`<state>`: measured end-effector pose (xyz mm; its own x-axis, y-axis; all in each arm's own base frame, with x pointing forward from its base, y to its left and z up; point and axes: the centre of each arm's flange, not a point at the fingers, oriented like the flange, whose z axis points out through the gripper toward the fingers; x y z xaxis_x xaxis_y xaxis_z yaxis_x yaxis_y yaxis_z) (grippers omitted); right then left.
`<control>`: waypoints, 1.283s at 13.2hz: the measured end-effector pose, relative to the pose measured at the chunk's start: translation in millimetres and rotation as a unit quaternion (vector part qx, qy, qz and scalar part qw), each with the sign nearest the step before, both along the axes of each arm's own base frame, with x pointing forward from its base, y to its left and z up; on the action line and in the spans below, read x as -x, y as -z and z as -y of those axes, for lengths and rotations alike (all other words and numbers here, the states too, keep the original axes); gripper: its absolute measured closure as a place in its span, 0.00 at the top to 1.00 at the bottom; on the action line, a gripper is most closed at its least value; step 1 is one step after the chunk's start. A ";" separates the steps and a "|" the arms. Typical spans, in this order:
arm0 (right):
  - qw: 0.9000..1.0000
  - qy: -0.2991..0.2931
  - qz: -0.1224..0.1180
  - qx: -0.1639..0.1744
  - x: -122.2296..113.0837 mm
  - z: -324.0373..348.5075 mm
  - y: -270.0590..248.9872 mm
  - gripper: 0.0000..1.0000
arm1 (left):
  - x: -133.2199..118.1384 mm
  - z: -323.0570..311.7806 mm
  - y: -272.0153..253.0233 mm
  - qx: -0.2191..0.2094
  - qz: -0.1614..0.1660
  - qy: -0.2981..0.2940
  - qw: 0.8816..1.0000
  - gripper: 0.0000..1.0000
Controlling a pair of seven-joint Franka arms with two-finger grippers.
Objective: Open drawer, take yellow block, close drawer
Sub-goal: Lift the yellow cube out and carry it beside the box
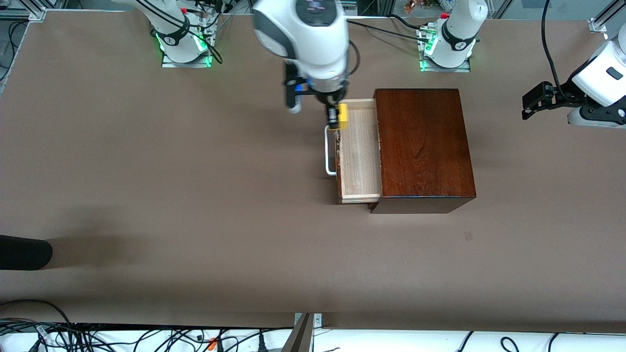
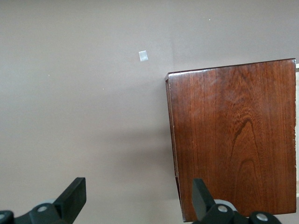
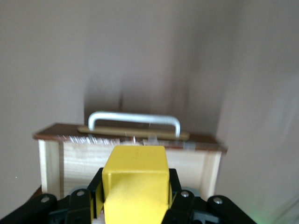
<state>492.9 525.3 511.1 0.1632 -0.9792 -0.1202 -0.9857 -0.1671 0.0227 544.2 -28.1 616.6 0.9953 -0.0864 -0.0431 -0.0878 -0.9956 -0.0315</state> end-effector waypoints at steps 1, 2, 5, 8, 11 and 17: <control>0.999 -0.045 -0.009 0.006 -14.1 28.8 -11.9 0.56 | 0.1 0.0 0.1 0.000 0.000 0.000 1.000 1.00; 0.996 -0.087 -0.021 0.010 -28.3 58.2 -19.7 0.56 | 0.2 -0.1 0.1 0.000 -0.001 0.000 1.000 1.00; 0.980 -0.195 -0.043 0.010 -78.0 155.0 -24.2 0.56 | 0.5 -0.5 0.3 0.000 -0.002 -0.001 1.000 1.00; 0.952 -0.303 -0.051 0.001 -121.3 268.7 -11.5 0.56 | 0.8 -1.0 0.5 0.000 -0.004 -0.001 1.000 1.00; 0.915 -0.400 -0.050 -0.001 -154.0 369.7 12.9 0.56 | 1.2 -0.6 0.8 0.000 -0.005 -0.001 1.000 1.00; 0.838 -0.546 -0.002 -0.018 -209.4 514.4 122.0 0.56 | 13.3 22.8 8.6 -0.002 -0.053 0.022 0.998 1.00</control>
<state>702.3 10.9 389.1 0.9585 -0.2429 -0.1495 -0.2454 -0.9694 0.0014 530.9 -50.9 608.0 0.9803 -0.1296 -0.1488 -0.1347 -0.9906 -0.0246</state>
